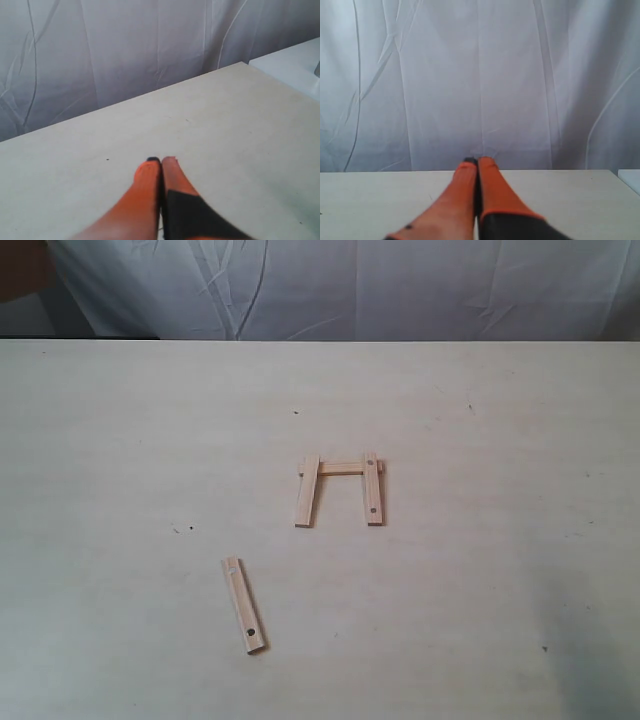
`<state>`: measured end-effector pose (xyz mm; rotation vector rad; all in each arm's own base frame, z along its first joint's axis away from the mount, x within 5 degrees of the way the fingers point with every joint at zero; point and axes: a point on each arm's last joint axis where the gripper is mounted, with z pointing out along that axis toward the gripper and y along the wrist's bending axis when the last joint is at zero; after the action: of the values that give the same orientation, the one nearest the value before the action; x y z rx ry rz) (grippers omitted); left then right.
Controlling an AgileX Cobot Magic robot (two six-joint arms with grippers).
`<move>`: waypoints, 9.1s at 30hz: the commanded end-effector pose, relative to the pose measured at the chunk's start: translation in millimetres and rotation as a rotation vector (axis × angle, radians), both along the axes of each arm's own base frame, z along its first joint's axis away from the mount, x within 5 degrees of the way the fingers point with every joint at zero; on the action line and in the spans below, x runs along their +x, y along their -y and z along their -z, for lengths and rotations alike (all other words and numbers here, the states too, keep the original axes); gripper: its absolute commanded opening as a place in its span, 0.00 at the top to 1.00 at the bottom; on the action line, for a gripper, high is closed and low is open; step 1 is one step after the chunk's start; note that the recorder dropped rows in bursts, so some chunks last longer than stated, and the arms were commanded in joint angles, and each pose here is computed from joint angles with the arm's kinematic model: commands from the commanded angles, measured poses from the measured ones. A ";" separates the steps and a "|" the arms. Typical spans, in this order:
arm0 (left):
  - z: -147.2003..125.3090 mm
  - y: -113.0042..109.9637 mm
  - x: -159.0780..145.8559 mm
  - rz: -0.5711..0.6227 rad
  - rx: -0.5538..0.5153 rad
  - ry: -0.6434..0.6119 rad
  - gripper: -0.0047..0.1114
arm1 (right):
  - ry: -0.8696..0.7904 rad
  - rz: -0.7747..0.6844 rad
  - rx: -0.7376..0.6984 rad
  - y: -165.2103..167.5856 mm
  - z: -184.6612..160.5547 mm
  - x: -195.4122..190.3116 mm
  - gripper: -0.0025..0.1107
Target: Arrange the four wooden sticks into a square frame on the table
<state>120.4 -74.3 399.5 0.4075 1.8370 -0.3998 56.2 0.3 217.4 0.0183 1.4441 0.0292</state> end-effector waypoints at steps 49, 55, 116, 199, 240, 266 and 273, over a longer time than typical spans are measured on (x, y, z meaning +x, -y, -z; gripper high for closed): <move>1.4 -24.7 -29.1 -0.033 -0.003 0.013 0.96 | -1.350 -0.525 0.016 -215.0 7.7 196.6 0.99; 1.4 -24.7 -29.1 -0.033 -0.003 0.013 0.96 | -1.403 -0.613 -0.068 -276.9 23.3 204.2 0.99; 0.9 -26.3 -28.2 -0.042 0.030 0.036 0.96 | -1.349 -0.803 -0.909 -303.3 29.3 239.3 0.98; 9.9 -31.1 -29.3 -0.075 0.101 -0.046 0.96 | -0.831 -0.407 -0.118 -77.8 -103.1 127.7 0.98; 9.7 -31.1 -29.2 -0.075 0.101 -0.043 0.96 | -0.347 -0.123 -0.004 -7.5 -11.6 -14.4 0.98; 9.7 -31.1 -29.2 -0.075 0.101 -0.043 0.96 | -0.416 -0.083 0.020 -4.9 29.6 -5.3 0.98; 9.7 -31.1 -29.2 -0.075 0.101 -0.043 0.96 | -0.407 -0.082 0.020 -4.9 37.2 -3.5 0.98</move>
<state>91.9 -44.3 389.6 0.4072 1.9227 -0.2676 52.2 5.5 179.5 -0.0296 1.8766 0.1125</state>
